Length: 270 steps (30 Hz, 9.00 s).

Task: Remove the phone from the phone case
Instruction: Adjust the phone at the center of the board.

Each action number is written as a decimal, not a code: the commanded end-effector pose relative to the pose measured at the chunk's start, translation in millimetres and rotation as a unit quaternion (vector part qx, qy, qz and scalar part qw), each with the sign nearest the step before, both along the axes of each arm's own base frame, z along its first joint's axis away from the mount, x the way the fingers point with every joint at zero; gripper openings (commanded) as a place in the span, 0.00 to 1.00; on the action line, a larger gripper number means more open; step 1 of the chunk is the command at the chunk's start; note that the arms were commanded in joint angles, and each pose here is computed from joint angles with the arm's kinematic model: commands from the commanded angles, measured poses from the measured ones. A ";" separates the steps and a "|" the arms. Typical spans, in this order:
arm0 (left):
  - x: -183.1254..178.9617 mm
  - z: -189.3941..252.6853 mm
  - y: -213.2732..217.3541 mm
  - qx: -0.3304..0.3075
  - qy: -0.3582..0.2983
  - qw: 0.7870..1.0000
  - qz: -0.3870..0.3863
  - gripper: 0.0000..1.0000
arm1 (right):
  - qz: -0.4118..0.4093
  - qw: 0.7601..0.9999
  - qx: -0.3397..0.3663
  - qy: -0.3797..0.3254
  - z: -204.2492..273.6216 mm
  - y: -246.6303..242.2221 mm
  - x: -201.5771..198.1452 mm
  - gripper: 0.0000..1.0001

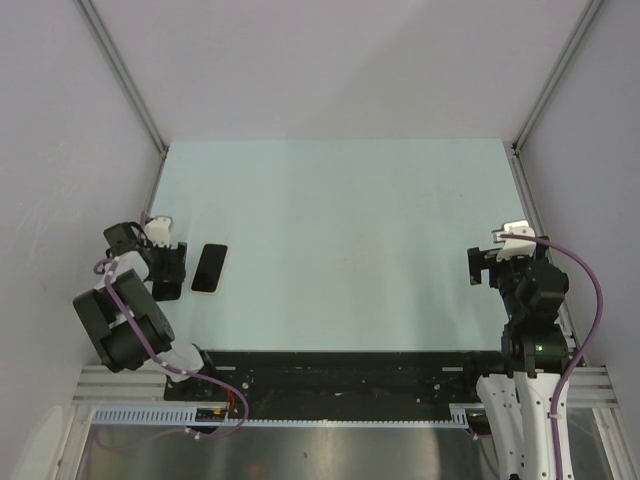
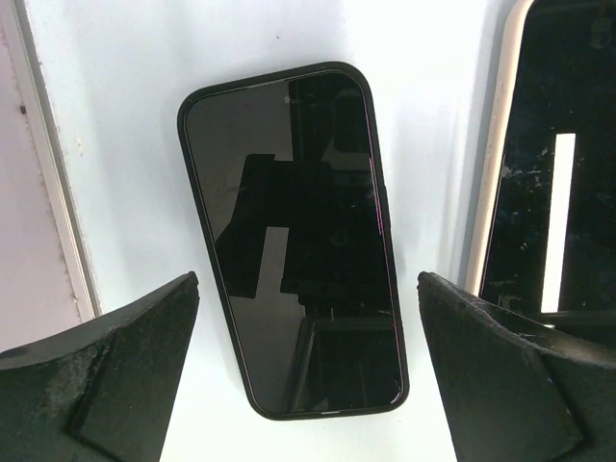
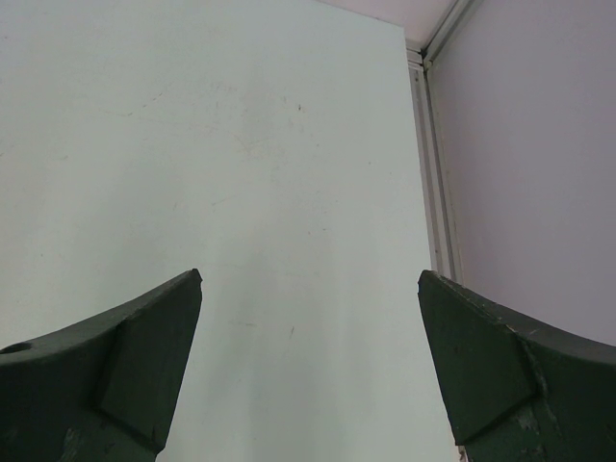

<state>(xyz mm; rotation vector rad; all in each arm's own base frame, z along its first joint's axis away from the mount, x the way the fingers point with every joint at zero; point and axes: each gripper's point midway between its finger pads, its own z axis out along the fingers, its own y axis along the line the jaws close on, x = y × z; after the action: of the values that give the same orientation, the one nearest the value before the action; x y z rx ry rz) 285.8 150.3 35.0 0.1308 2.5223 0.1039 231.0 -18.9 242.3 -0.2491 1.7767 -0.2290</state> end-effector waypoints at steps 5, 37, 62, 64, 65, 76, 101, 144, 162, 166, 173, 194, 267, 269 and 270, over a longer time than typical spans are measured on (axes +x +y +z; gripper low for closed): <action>9.7 -11.3 2.3 -0.008 0.010 0.999 -0.030 1.00 | -0.009 1.000 -0.005 -0.003 1.5 -3.9 4.8 1.00; -11.8 -32.2 4.9 0.028 0.060 0.997 -0.048 0.07 | 0.025 1.000 -0.005 -0.014 5.4 10.4 2.7 1.00; 16.8 45.5 -43.0 0.006 -0.029 0.995 -0.093 0.00 | 0.028 1.000 -0.008 -0.010 3.3 11.2 3.0 1.00; 18.7 54.5 -46.9 0.005 -0.037 0.995 -0.095 0.00 | 0.029 1.000 -0.007 -0.010 3.3 11.5 3.0 1.00; 20.6 56.6 -52.2 0.007 -0.039 0.994 -0.102 0.00 | 0.029 1.000 -0.007 -0.007 2.0 11.5 3.1 1.00; 31.4 75.6 -89.8 0.008 -0.053 0.989 -0.134 0.00 | 0.030 0.999 -0.007 -0.008 2.3 12.0 3.3 1.00; 35.2 56.3 -68.6 -0.065 -0.022 0.987 -0.145 1.00 | 0.030 0.999 -0.010 -0.011 3.9 11.6 1.6 1.00; 27.7 -21.6 -50.2 -0.134 0.085 0.979 -0.131 0.77 | 0.028 1.000 -0.009 -0.011 4.0 10.9 2.6 1.00; 34.2 5.5 -51.2 -0.124 0.050 0.983 -0.128 0.11 | 0.034 0.999 -0.009 -0.011 3.7 14.9 3.2 1.00; 39.0 21.8 -54.4 -0.124 0.025 0.983 -0.134 0.04 | 0.036 0.999 -0.009 -0.008 2.7 15.4 3.5 1.00; 45.3 54.4 -64.0 -0.112 -0.017 0.983 -0.147 0.01 | 0.035 0.999 -0.008 -0.009 3.1 15.2 3.9 1.00; 62.5 64.6 -216.6 -0.083 0.035 0.962 -0.256 0.07 | 0.043 0.999 -0.009 -0.004 0.7 17.7 3.7 1.00; -22.7 6.9 -359.4 -0.129 0.198 0.879 -0.415 1.00 | 0.064 0.998 -0.011 0.000 -1.3 27.1 5.1 1.00; -21.9 5.7 -371.2 -0.129 0.201 0.874 -0.423 1.00 | 0.064 0.998 -0.011 0.000 -1.6 27.1 5.0 1.00; -20.6 6.3 -375.6 -0.128 0.199 0.873 -0.426 1.00 | 0.064 0.998 -0.012 0.000 -1.3 27.0 4.8 1.00</action>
<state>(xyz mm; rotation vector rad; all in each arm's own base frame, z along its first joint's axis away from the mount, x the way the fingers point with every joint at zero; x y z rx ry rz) 258.3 -194.7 28.5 1.1971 2.6606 -0.5737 233.8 6.4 235.3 -0.3679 1.7762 -0.1569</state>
